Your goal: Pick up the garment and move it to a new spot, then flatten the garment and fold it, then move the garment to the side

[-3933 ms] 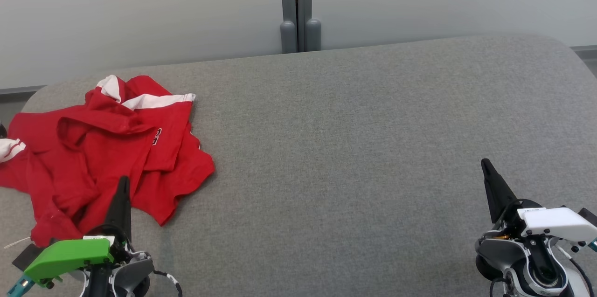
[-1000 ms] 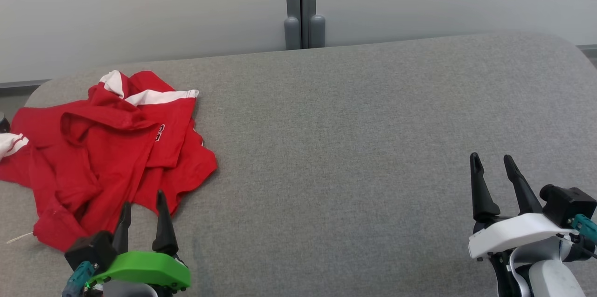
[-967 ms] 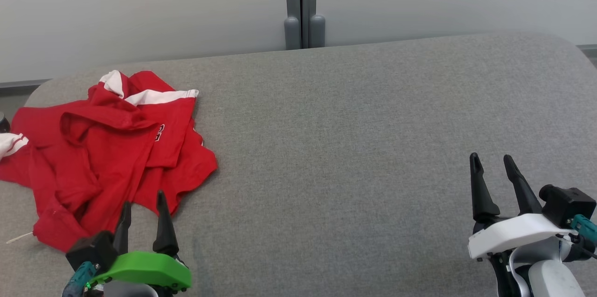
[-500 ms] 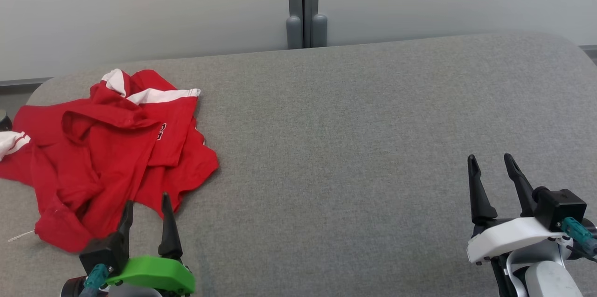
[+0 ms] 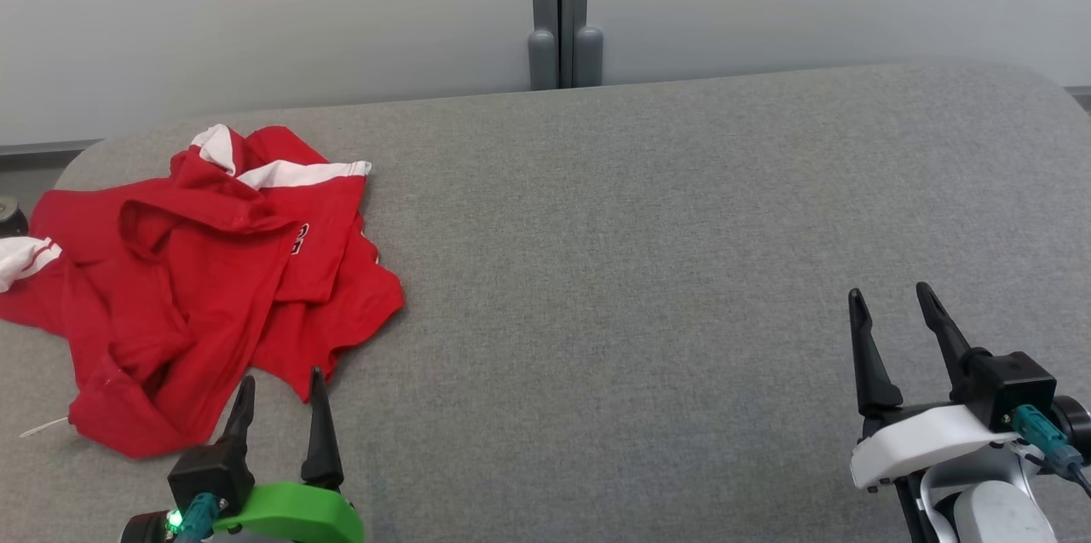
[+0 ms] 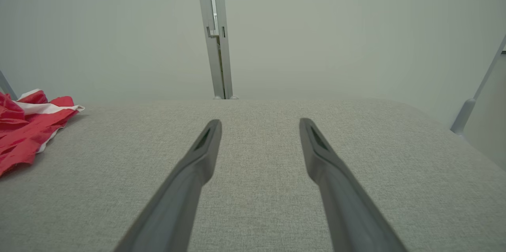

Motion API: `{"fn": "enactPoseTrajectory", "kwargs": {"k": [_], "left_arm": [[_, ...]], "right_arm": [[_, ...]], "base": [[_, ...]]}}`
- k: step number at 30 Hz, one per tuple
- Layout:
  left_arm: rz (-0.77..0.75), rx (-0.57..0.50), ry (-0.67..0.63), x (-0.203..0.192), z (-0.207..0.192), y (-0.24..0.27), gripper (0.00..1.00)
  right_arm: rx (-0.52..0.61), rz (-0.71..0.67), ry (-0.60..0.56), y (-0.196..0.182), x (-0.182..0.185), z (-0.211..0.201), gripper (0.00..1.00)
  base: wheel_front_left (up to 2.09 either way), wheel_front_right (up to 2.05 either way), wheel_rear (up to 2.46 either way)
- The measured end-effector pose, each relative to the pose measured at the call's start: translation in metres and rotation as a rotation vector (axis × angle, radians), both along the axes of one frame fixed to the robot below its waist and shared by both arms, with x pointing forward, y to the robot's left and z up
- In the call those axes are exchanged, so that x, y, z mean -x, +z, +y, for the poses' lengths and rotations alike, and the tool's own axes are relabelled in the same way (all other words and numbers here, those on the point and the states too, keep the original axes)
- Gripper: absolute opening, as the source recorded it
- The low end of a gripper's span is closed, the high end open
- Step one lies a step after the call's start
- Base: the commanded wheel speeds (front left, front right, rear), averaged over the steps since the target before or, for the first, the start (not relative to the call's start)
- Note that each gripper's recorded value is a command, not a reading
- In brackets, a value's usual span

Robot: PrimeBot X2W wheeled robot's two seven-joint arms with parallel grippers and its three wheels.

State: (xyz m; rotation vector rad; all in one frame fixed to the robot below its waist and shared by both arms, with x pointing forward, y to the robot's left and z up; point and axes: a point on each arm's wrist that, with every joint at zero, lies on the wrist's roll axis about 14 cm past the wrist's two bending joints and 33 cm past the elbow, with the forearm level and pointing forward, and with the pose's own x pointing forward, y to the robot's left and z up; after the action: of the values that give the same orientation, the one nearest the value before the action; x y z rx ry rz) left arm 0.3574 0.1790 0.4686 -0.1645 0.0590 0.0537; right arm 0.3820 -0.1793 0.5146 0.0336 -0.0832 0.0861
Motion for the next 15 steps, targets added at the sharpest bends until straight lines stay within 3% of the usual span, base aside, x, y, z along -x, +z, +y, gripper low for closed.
{"fn": "enactPoseTrajectory", "kwargs": {"k": [15], "left_arm": [[-0.005,-0.071,-0.032,0.0012,-0.0061,-0.0039,1.00]], "right_arm": [[0.089,0.004,0.014,-0.0077,0.0023,0.0021,1.00]], "base": [[0.00,0.00,0.00]]}}
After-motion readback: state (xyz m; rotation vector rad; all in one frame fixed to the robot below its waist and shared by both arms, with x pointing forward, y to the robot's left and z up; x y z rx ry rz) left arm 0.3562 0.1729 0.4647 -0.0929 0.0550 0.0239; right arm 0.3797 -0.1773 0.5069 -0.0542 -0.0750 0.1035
